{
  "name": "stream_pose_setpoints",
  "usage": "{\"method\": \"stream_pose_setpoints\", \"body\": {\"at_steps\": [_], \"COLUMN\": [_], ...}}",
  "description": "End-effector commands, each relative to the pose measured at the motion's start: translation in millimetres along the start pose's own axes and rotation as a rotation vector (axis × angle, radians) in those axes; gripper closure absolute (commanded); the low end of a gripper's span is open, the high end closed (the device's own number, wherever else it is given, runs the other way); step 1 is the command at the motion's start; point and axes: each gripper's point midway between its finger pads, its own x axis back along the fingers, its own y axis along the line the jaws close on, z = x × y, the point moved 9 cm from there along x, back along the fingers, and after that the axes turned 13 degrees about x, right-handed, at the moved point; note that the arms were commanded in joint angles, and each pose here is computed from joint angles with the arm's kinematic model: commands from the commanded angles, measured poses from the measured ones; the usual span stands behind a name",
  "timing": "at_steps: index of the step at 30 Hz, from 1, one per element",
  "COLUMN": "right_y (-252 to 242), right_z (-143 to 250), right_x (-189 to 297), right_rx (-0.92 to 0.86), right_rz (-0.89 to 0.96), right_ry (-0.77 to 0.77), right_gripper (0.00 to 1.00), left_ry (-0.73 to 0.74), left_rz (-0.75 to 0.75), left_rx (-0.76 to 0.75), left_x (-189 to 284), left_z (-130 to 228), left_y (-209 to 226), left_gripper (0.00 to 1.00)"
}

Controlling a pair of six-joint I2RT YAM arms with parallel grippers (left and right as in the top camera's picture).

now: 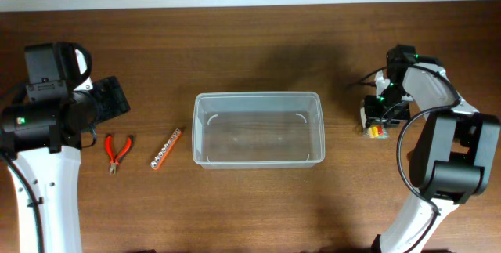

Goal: Pack container
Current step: 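Lower the right gripper and grasp the screwdriver set package, then carry the screwdriver package with the right gripper into the container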

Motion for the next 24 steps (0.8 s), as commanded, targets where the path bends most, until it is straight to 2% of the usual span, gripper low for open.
{"method": "stream_pose_setpoints", "body": {"at_steps": [1,16,24], "right_y": [-3,-3,-3], "right_z": [-13,-15,-13], "right_x": [15,29,66], "right_rx": [-0.007,-0.007,-0.006], "right_rz": [0.008,0.012,0.028], "right_ry": [-0.045,-0.051,-0.104], "right_gripper": [0.96,0.96,0.96], "left_ry": [0.005,0.004,-0.013], "left_rz": [-0.002,-0.002,-0.043], "left_rx": [-0.013,-0.013,-0.013], "left_x": [-2,-2,-2], "left_z": [0,0,-2], "left_y": [1,1,4], "left_gripper": [0.21,0.21,0.21]}}
